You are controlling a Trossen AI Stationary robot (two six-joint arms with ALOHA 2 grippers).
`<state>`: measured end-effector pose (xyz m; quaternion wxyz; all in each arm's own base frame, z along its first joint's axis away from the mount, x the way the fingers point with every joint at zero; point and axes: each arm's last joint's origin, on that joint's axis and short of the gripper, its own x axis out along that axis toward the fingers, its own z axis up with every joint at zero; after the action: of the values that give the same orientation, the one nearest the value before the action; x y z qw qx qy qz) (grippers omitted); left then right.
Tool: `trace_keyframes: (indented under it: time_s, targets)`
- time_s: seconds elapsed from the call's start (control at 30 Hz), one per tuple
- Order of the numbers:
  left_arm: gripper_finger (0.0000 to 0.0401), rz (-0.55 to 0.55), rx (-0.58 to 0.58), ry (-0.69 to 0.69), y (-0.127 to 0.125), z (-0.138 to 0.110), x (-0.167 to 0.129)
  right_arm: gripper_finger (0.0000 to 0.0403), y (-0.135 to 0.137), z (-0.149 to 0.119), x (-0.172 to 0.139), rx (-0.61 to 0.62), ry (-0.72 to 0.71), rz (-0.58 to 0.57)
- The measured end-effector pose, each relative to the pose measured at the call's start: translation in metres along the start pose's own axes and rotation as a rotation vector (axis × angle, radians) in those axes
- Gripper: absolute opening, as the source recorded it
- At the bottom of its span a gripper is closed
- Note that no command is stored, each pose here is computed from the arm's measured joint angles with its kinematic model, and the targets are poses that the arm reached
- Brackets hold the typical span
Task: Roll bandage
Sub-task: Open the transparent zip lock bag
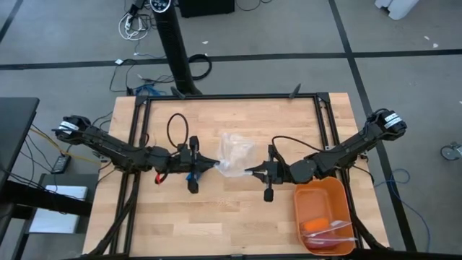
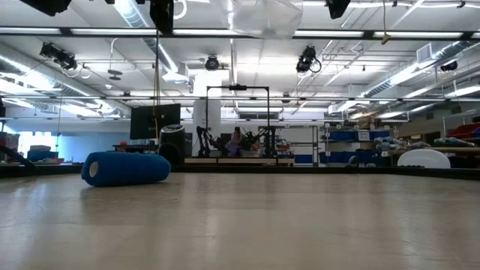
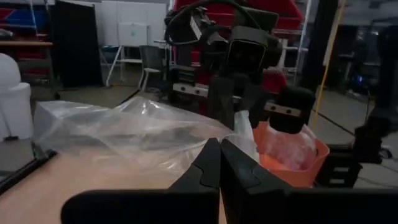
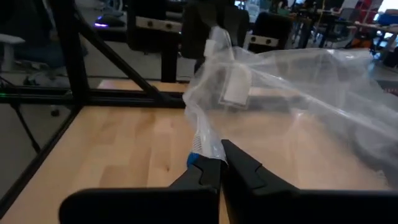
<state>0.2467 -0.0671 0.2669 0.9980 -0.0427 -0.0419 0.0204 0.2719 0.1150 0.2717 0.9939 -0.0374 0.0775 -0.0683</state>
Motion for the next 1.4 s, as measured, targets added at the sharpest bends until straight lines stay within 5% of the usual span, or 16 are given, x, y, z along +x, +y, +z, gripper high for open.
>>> trace_keyframes:
  time_s: [0.3,0.57,0.87,1.1,1.4]
  targets:
    - [0.0001,0.090,-0.225,-0.044,-0.002,0.000,-0.003,0.0088,0.005,0.001,-0.003,-0.011,-0.009,0.015]
    - [0.0001,0.101,-0.303,-0.049,-0.003,0.000,-0.004,0.0130,0.008,0.007,-0.013,-0.018,-0.037,-0.068]
    - [0.0001,0.085,-0.282,-0.046,-0.011,0.000,-0.007,0.0106,0.007,0.014,-0.018,-0.003,-0.077,-0.097]
    - [0.0005,0.075,-0.246,-0.047,-0.011,0.000,-0.007,0.0011,0.007,0.016,-0.018,-0.045,-0.090,-0.094]
    - [0.0062,0.046,-0.068,-0.040,-0.013,0.001,-0.008,0.0002,0.008,0.021,-0.024,-0.059,-0.114,-0.081]
